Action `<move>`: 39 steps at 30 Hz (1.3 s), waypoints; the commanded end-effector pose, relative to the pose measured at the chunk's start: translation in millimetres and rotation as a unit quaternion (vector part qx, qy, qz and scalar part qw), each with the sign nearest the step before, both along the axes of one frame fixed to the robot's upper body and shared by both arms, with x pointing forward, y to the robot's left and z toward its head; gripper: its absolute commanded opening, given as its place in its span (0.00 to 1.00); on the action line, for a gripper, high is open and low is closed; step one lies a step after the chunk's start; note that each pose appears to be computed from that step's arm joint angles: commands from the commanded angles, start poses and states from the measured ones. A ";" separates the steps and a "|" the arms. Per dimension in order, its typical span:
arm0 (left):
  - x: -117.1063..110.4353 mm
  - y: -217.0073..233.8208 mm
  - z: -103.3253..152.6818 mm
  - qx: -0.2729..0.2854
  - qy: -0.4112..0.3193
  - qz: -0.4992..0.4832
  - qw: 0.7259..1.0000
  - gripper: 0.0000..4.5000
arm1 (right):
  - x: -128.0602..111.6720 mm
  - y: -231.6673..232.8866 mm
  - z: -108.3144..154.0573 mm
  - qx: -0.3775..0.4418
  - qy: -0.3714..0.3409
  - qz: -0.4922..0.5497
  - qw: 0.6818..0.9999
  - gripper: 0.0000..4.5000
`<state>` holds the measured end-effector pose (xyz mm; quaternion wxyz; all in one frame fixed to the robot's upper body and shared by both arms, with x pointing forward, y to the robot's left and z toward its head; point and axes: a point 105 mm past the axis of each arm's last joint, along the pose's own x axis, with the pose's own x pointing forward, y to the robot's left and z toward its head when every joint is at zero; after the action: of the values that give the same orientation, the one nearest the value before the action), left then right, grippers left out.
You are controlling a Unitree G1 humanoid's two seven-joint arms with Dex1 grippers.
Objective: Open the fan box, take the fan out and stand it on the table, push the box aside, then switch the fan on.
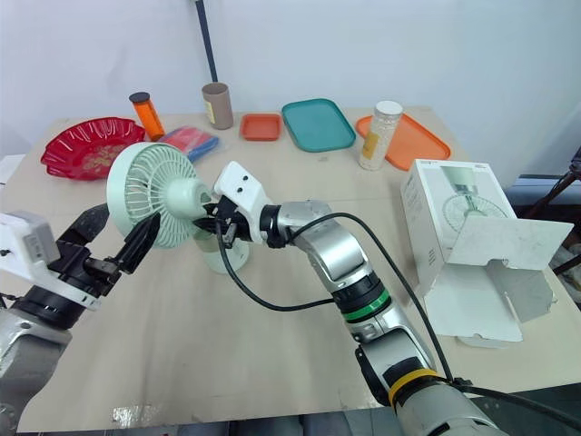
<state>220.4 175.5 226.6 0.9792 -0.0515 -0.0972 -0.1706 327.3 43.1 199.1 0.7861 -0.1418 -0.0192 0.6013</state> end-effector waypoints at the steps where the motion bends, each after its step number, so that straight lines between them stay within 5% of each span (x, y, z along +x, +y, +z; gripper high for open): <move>1: -21.1 6.3 18.6 0.006 -0.017 -0.043 0.999 0.96 | -2.2 1.8 21.1 0.026 -0.031 0.010 0.999 0.10; 8: -12.7 55.1 56.3 -0.023 -0.037 0.003 0.999 0.96 | -0.1 -1.5 20.9 0.032 -0.024 0.005 0.999 0.10; 19: -38.0 87.3 -28.9 0.136 0.167 -0.078 0.973 0.96 | -5.6 -17.7 43.8 0.070 -0.025 0.027 0.997 0.10; 23: -25.3 91.4 -40.5 0.209 0.161 -0.120 0.957 0.96 | -22.3 -28.9 48.8 0.078 -0.021 0.076 0.994 0.10; 33: 0.2 53.0 -53.6 0.223 0.130 -0.250 0.933 0.96 | -43.4 -32.4 36.4 0.104 0.005 0.124 0.987 0.10; 39: 1.3 38.8 -79.5 0.220 0.140 -0.288 0.921 0.62 | -48.5 -35.3 29.7 0.109 0.008 0.148 0.983 0.10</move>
<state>220.4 216.1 147.3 0.8803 0.1050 0.1113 -0.4490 290.4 8.0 210.7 0.7195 -0.0472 -0.0495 0.6912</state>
